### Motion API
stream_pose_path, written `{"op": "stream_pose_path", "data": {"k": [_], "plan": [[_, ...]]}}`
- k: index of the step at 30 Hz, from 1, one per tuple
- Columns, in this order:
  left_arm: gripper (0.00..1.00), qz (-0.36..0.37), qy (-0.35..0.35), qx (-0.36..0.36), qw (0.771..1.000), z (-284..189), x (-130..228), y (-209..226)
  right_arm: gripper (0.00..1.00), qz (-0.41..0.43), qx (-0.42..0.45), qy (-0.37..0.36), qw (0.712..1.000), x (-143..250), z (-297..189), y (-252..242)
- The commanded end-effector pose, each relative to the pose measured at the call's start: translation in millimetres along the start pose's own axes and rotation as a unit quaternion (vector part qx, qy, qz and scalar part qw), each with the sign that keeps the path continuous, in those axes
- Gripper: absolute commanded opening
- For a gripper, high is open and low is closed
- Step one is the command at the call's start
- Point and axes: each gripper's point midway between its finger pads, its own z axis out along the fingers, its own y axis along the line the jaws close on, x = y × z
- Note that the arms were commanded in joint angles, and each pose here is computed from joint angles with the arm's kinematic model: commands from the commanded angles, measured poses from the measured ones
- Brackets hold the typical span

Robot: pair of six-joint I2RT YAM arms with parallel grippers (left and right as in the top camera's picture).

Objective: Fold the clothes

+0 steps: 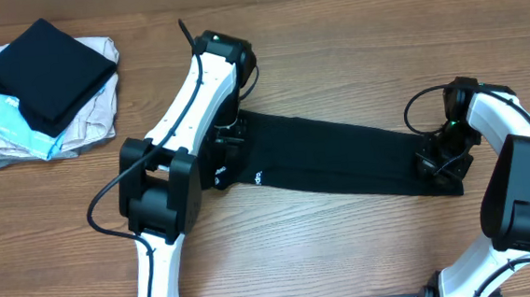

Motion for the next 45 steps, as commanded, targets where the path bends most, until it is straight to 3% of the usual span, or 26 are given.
{"op": "stream_pose_path", "data": {"k": [1,8,13,18,24,36,41,45], "plan": [[0.40,-0.015,0.016,-0.010,1.000,17,5,2,0.22,0.001,0.002,-0.008,1.000,-1,-2,-1],[0.34,-0.028,0.019,-0.010,0.999,33,1,7,0.20,0.001,0.002,-0.008,1.000,-1,-2,-1],[0.19,-0.039,0.029,-0.019,0.999,35,3,21,0.20,0.001,0.002,-0.008,1.000,-1,-2,-1],[0.21,-0.048,0.028,-0.014,0.998,40,0,25,0.20,0.001,0.002,-0.008,1.000,-1,-2,-1],[0.36,-0.049,0.034,0.008,0.998,42,1,18,0.20,0.001,0.002,-0.008,1.000,-1,-2,-1],[0.39,-0.049,0.042,0.030,0.997,44,4,9,0.20,0.001,0.001,-0.009,1.000,-1,-2,0],[0.29,-0.046,0.051,0.027,0.997,57,7,9,0.20,0.001,0.001,-0.009,1.000,-1,-2,0],[0.04,-0.045,0.057,0.003,0.997,60,11,21,0.14,0.001,0.001,-0.009,1.000,-1,-2,0]]}}
